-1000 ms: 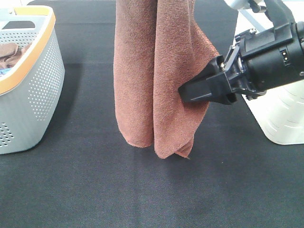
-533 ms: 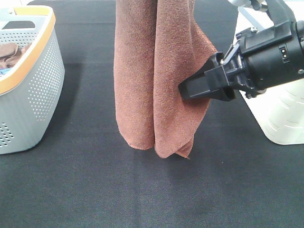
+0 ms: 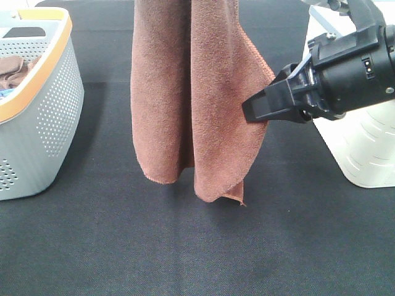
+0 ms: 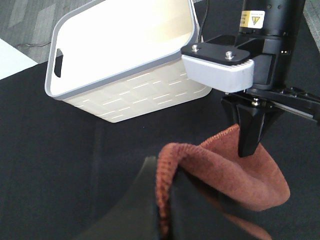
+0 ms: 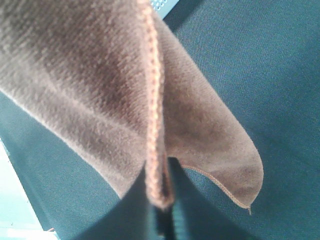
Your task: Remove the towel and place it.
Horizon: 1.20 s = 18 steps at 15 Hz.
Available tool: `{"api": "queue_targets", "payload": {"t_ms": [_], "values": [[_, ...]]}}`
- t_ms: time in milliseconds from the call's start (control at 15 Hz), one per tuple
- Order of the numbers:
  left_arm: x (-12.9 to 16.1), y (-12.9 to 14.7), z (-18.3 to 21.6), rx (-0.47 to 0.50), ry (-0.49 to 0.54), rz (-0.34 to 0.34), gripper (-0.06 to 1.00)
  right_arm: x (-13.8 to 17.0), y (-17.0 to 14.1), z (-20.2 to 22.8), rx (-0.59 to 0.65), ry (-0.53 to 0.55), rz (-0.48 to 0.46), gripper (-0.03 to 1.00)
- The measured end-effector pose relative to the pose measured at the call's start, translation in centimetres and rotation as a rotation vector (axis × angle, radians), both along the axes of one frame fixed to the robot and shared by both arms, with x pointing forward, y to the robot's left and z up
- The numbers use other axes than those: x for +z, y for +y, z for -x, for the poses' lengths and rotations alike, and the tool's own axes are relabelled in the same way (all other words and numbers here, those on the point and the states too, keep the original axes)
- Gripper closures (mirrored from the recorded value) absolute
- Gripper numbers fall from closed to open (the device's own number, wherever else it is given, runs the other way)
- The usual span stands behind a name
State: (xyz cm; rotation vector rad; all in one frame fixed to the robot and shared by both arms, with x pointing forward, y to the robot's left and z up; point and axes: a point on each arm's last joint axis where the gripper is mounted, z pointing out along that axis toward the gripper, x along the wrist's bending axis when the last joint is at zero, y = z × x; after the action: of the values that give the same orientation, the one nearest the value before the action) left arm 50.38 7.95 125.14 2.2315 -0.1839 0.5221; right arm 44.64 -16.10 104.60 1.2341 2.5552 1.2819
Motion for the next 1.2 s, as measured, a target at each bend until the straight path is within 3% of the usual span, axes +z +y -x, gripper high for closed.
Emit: {"api": "queue_targets", "payload": {"t_ms": [133,333,400,600,733,933,1000,1200], "values": [[-0.2,0.3,-0.3,0.049,0.012,-0.021,0.94,0.6,-0.3,0.2,-0.012,-0.049,0.006,0.97],[-0.7,1.4,-1.3,0.245,0.037,-0.094,0.94,2.0,-1.0,0.0,-0.112,-0.141,-0.003,0.97],[-0.7,1.4,-1.3,0.245,0.037,-0.094,0.94,2.0,-1.0,0.0,-0.112,-0.141,-0.003,0.97],[-2.7,2.4,-4.0,0.465,0.039,-0.215,0.94,4.4,-1.2,-1.9,-0.216,-0.254,-0.005,0.97],[-4.3,3.3,-6.7,0.573,0.066,-0.232,0.94,5.7,-0.7,-3.8,-0.247,-0.293,-0.007,0.97],[-6.0,5.4,-11.8,0.742,0.016,-0.085,0.94,6.0,0.8,-7.9,-0.238,-0.341,0.048,0.97],[-6.4,6.1,-13.9,0.800,-0.030,0.010,0.94,6.2,1.5,-10.3,-0.229,-0.396,0.089,0.97],[-7.0,6.2,-17.0,0.849,-0.139,0.190,0.94,7.4,1.8,-15.3,-0.253,-0.487,0.127,0.97]]}}
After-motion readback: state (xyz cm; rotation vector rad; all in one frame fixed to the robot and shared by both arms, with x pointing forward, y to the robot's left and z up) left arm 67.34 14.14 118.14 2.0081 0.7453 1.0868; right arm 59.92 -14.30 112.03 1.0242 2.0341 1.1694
